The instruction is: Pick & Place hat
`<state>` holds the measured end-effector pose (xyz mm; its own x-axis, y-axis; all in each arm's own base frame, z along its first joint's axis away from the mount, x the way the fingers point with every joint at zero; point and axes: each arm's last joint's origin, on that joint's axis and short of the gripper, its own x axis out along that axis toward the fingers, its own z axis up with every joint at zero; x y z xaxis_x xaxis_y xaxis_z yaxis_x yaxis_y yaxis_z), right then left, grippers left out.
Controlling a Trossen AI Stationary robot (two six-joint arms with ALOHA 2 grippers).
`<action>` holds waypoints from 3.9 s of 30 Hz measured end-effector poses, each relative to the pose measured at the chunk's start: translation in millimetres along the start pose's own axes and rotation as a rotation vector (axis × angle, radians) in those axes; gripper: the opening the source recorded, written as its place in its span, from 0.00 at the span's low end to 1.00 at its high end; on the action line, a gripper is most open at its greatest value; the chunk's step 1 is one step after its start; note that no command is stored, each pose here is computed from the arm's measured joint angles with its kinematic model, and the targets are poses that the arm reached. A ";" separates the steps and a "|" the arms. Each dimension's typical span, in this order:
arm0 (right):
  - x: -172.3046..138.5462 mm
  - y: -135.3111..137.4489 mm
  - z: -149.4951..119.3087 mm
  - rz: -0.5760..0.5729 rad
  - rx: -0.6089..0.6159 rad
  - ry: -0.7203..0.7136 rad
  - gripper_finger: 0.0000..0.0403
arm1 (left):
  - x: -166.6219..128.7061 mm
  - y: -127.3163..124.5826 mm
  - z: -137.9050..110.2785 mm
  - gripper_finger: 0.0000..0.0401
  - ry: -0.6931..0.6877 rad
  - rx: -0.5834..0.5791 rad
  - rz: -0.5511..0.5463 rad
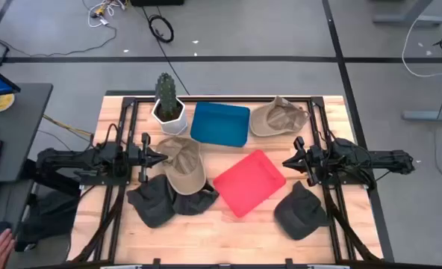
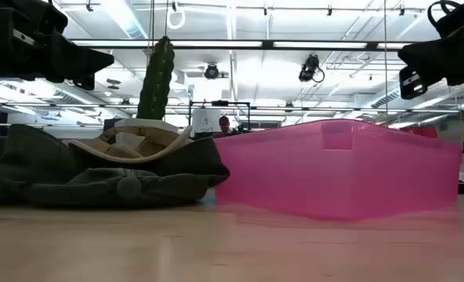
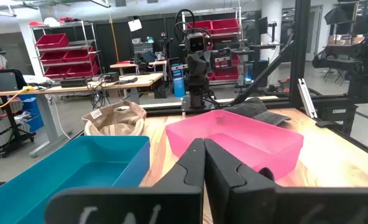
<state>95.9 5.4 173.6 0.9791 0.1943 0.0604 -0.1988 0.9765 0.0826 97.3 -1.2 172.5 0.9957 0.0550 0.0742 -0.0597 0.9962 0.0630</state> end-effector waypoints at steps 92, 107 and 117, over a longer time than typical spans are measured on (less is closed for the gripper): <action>-3.4 -7.8 18.8 -0.309 0.108 -0.238 0.08 | -4.1 2.5 27.9 0.01 -0.293 -0.274 -0.012; -17.5 -6.4 51.2 -0.388 0.159 -0.630 0.08 | -10.7 13.2 39.5 0.01 -0.534 -0.907 0.177; -13.4 -0.5 107.2 -0.362 0.132 -0.527 0.08 | -10.9 18.5 98.9 0.01 -0.593 -0.701 0.254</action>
<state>78.3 -7.6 279.5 0.8397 -0.2491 0.4825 0.1032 0.9456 0.3086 78.3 10.0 271.3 0.7493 0.4246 0.5082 -0.0221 0.7830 -0.6216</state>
